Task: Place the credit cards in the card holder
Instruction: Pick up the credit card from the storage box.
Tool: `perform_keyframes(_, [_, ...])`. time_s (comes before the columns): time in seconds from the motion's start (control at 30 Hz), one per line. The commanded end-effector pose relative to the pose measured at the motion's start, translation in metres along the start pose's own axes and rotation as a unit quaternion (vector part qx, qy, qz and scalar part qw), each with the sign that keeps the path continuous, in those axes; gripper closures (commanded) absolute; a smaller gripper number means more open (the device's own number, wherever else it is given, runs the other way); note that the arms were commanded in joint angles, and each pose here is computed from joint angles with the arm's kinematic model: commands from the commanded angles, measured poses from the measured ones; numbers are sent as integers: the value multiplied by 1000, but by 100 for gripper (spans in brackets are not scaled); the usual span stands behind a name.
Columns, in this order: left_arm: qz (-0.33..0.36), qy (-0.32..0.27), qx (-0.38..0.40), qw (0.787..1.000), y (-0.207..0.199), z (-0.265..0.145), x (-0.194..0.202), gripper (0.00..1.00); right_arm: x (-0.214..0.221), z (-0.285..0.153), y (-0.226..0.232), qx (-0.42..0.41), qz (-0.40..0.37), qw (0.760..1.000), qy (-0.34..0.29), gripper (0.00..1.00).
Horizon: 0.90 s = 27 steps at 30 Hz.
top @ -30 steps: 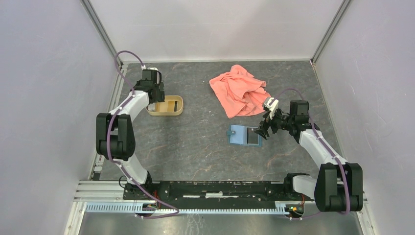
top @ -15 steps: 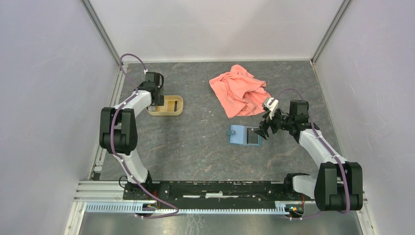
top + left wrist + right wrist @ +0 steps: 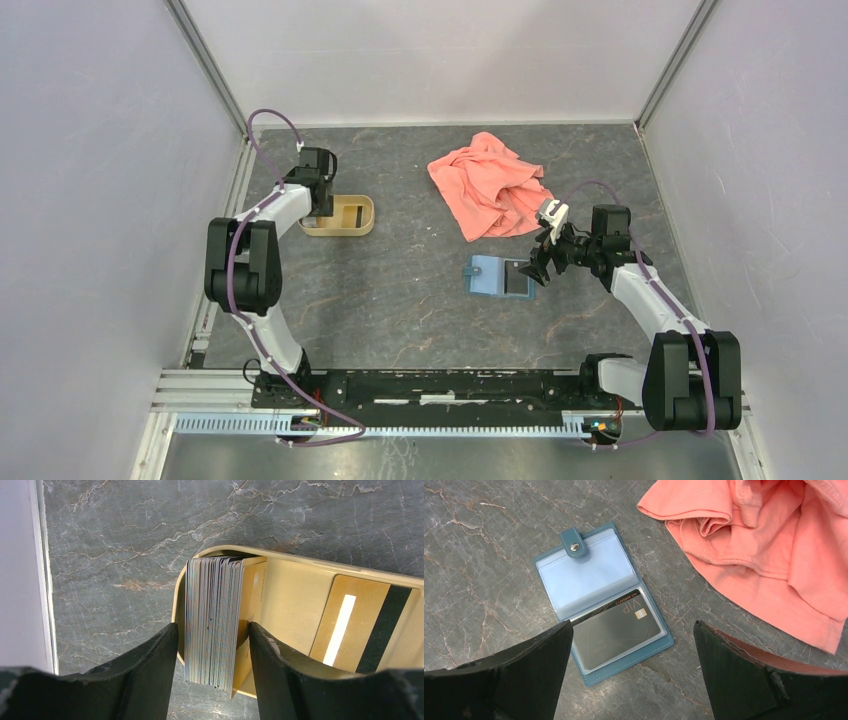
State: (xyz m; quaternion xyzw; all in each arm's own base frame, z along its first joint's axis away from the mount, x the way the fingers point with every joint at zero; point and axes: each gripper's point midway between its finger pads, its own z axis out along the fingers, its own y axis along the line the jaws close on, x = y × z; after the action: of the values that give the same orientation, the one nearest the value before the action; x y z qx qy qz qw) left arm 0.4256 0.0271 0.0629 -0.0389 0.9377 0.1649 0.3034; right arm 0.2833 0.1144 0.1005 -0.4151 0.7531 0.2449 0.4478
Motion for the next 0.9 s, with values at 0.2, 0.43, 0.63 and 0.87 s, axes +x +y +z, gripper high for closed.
perform_keyframes(0.2, [1, -45, -27, 999, 20, -22, -31, 41, -17, -1, -7, 1, -23, 1000, -16, 2])
perform_keyframes(0.43, [1, -49, -18, 999, 17, -26, -33, 44, -17, -1, -7, 0, -23, 1000, -16, 2])
perform_keyframes(0.63, [1, -53, -17, 998, 16, -28, -35, 48, -16, -1, -6, -2, -22, 1000, -16, 2])
perform_keyframes(0.87, [2, -56, -15, 998, 14, -31, -37, 53, -16, 0, -6, -4, -22, 1000, -15, 2])
